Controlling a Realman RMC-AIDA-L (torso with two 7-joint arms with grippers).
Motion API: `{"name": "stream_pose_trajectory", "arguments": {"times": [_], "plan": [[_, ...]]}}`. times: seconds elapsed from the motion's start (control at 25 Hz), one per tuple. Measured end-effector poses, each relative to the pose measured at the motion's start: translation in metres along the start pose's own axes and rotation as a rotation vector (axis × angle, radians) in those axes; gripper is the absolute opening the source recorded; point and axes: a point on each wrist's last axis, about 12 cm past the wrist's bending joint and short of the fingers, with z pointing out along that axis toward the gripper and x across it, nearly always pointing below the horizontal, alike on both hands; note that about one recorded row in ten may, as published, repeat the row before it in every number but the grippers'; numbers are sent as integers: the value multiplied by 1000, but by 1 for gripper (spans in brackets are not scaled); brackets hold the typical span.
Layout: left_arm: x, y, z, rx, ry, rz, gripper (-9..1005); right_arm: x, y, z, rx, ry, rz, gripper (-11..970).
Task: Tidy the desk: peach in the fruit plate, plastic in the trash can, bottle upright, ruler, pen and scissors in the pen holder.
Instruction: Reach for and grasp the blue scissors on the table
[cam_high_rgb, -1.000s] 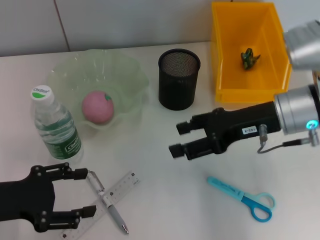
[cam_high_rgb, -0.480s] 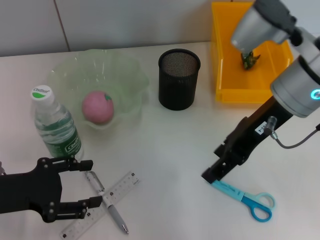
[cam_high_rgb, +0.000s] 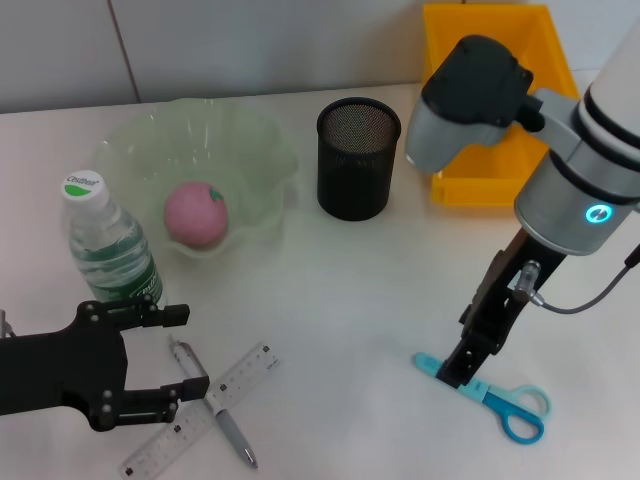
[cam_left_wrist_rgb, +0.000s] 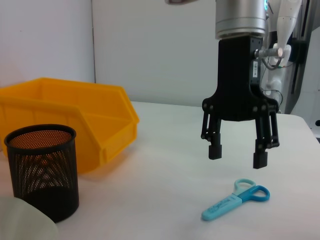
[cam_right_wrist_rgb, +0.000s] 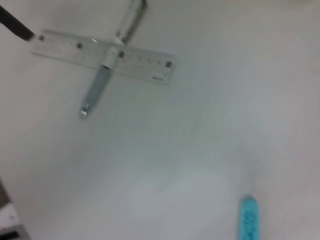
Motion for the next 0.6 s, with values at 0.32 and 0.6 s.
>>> {"name": "stream_pose_trajectory", "arguments": {"times": [0.32, 0.6], "plan": [[-1, 1, 1, -7, -23, -3, 787, -6, 9, 14, 104, 91, -5, 768], [-1, 1, 0, -6, -23, -2, 786, -5, 16, 26, 113, 140, -6, 769]]}}
